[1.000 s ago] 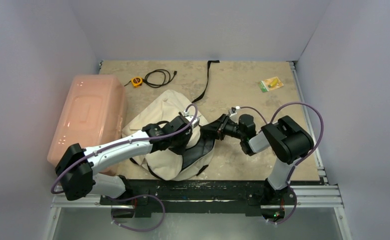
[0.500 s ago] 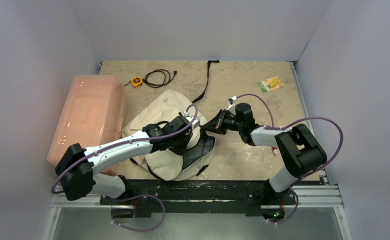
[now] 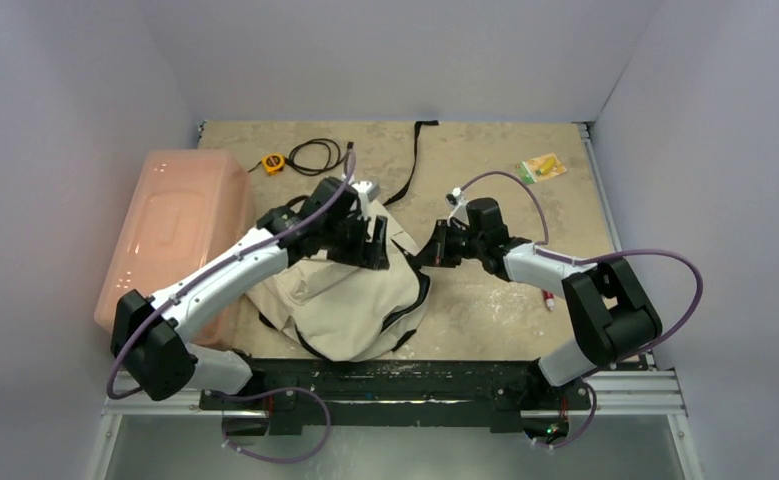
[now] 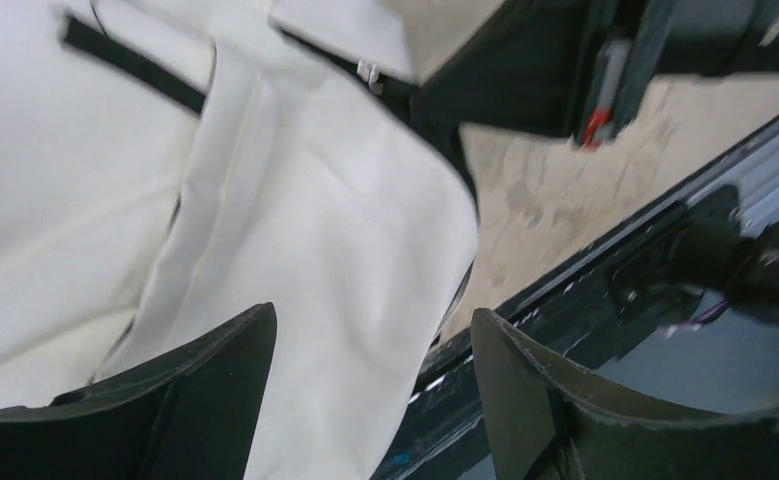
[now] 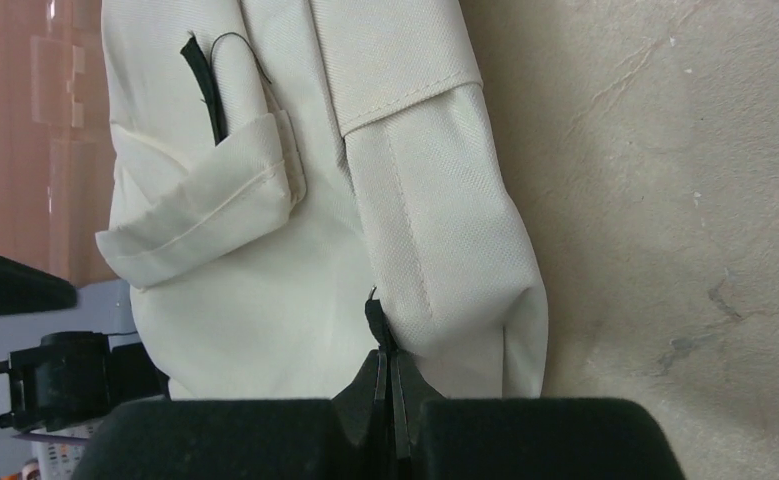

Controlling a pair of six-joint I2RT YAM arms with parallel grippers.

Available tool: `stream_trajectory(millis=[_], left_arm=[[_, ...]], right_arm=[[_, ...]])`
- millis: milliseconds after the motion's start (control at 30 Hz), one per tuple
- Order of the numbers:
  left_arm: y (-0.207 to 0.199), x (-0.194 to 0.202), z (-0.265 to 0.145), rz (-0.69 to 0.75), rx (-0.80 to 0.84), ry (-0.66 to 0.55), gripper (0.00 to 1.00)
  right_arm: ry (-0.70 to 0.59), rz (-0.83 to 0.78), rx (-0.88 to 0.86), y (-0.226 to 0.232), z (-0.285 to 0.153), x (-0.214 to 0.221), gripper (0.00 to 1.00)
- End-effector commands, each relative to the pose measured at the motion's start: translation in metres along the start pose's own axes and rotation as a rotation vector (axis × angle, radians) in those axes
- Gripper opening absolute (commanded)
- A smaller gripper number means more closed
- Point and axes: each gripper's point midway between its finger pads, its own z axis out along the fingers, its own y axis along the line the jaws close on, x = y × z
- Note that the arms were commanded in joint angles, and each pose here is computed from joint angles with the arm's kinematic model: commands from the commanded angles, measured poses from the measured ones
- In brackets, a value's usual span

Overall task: Pack the student bag
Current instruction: Zip the student bag at the center of the board.

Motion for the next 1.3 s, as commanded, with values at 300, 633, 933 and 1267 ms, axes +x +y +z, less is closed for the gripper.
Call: stream_trajectory(millis=[300,633,933,1267], left_arm=[[0.007,-0.115,0.071,-0.203,-0.076,-0.108,0.74],[0.089,-0.127,0.144,-0.427,-0.125,-0.095,0.61],[0.107,-0.138,0.154,-0.449,-0.086,-0.109,0.61],[0.029,-0.173,0.052,-0.269,0.163,-0.198,0.73]], right_arm=[[-0.023,-0.129,-0.027,0.012,-0.008,-0.014,0.0],[0.004,-0.103,0.07,-0.004,-0.021,0.032,0.0],[0.016,-0.013,-0.026,0.025,-0.063,0.112,0.0],[-0.003,-0.123,-0.18,0.08,-0.077,0.12,0.0]])
